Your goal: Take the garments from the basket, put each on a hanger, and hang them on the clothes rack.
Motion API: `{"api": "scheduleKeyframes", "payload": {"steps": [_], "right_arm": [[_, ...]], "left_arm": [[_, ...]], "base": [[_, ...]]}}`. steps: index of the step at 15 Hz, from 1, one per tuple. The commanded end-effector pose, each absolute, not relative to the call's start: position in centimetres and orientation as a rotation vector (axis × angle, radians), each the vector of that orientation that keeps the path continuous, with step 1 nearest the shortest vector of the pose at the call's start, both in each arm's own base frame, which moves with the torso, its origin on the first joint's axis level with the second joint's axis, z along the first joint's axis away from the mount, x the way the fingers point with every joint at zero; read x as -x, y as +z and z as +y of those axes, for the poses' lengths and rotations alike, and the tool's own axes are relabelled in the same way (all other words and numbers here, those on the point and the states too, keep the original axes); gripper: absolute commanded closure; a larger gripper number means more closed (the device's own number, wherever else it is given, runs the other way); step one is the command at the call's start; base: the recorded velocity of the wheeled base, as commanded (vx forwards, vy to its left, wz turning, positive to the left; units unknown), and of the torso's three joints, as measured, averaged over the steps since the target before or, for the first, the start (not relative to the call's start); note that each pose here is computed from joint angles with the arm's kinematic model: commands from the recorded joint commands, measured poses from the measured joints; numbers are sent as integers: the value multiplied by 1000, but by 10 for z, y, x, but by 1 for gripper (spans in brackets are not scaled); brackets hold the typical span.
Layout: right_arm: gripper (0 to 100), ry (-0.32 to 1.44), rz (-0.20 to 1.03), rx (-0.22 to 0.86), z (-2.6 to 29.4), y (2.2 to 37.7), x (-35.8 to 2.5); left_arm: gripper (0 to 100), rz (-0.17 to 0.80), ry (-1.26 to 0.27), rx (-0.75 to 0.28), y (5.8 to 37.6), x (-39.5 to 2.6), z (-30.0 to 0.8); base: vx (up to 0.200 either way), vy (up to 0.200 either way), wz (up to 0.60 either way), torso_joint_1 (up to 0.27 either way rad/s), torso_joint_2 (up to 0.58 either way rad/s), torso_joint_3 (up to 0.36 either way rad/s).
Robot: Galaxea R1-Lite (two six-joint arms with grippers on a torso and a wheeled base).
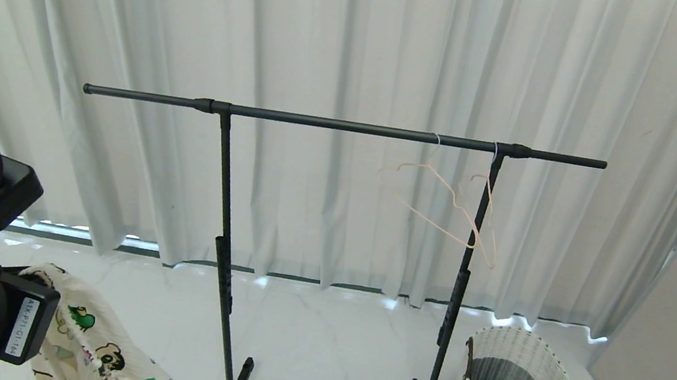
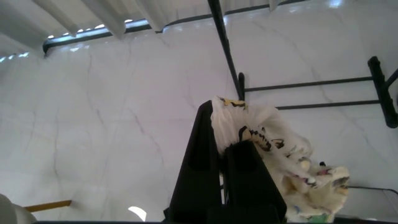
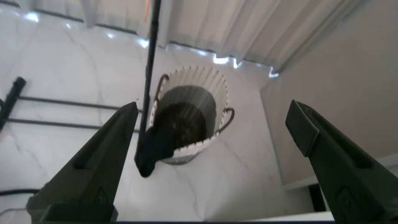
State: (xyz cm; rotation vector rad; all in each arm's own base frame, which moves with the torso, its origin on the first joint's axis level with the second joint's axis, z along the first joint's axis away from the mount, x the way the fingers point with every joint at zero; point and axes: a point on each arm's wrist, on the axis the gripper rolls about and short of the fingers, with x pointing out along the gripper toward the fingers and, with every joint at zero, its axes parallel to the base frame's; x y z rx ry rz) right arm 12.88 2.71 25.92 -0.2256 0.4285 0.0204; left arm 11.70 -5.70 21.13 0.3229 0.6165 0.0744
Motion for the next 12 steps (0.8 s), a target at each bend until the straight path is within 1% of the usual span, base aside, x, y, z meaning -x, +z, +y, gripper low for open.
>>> {"api": "scheduleKeyframes", "payload": {"steps": [1,3,5,9,12], "right_arm": [[0,17,444,225,27,254,-135],[0,5,459,223,27,252,-141],[0,1,457,223,27,249,-146],[0,4,445,218,28,248,-147],[0,54,458,210,29,244,-147]], "left_arm": [[100,615,69,-325,212,-117,-58],[100,595,51,-318,215,-116,-60],[100,566,9,-315,217,-115,-66],[100,561,-19,-323,217,-113,-69],[100,550,-39,-323,218,-112,-72]], "base": [[0,0,0,149,-315,-168],[0,0,0,73,-149,-78],[200,0,0,19,-39,-32],[200,0,0,10,-10,-6],[200,0,0,1,2,4]]}}
